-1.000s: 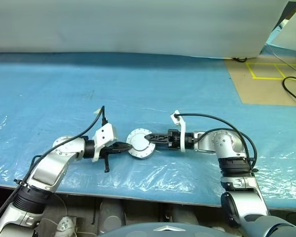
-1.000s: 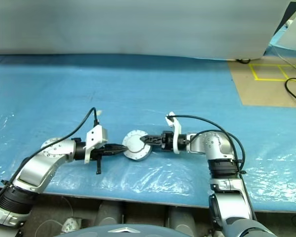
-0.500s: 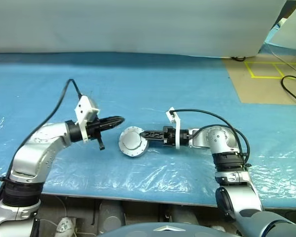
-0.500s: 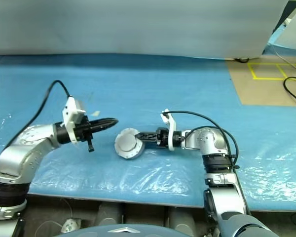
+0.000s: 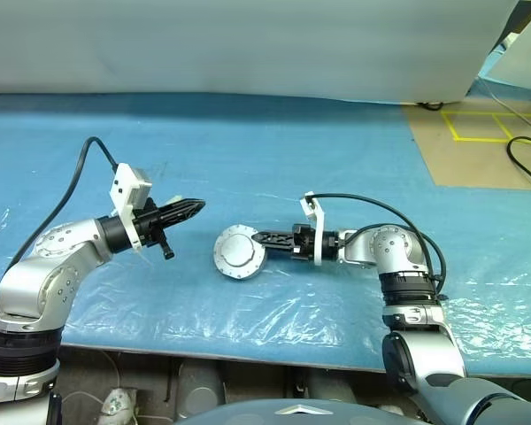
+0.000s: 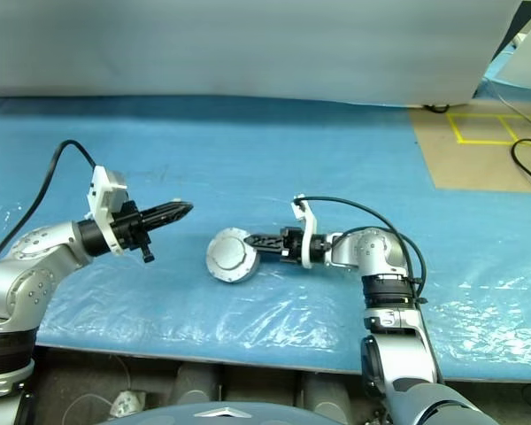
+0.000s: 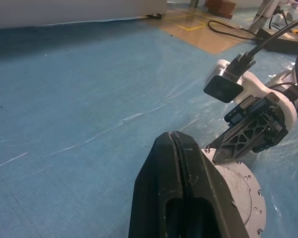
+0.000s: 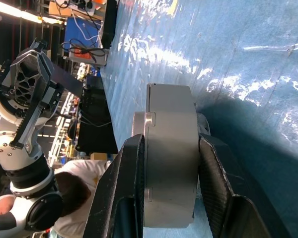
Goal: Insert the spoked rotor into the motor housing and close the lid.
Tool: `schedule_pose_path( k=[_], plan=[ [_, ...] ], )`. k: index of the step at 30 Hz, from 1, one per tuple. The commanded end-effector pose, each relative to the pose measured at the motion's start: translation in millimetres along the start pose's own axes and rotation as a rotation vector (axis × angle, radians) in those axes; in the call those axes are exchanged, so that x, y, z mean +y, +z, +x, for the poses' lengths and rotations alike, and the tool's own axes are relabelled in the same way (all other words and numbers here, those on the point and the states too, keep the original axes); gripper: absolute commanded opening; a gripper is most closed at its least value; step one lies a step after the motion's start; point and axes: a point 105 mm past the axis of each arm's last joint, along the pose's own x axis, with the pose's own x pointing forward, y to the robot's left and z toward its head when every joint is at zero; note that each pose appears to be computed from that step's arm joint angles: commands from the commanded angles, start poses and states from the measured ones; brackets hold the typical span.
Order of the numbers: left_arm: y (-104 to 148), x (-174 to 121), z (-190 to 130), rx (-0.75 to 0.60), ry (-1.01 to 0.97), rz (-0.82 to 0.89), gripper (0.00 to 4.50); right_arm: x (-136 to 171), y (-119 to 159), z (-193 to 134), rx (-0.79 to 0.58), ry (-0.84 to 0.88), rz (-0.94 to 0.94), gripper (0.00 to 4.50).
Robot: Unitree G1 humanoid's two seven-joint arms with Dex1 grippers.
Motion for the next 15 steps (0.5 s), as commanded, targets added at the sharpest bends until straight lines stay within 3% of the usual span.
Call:
schedule_pose_path(
  k=[1,11,15],
  plan=[
    [18,2,-5,-0.051,0.017,0.033,0.0,7,16,-1,-0.056,0.03,-0.007,1.15],
    [23,6,-8,-0.073,0.051,0.002,0.0,12,29,-2,-0.127,0.076,0.045,1.15],
    [25,8,-11,-0.089,0.069,-0.025,0.0,19,49,-5,-0.209,0.117,0.083,1.15]
  ],
)
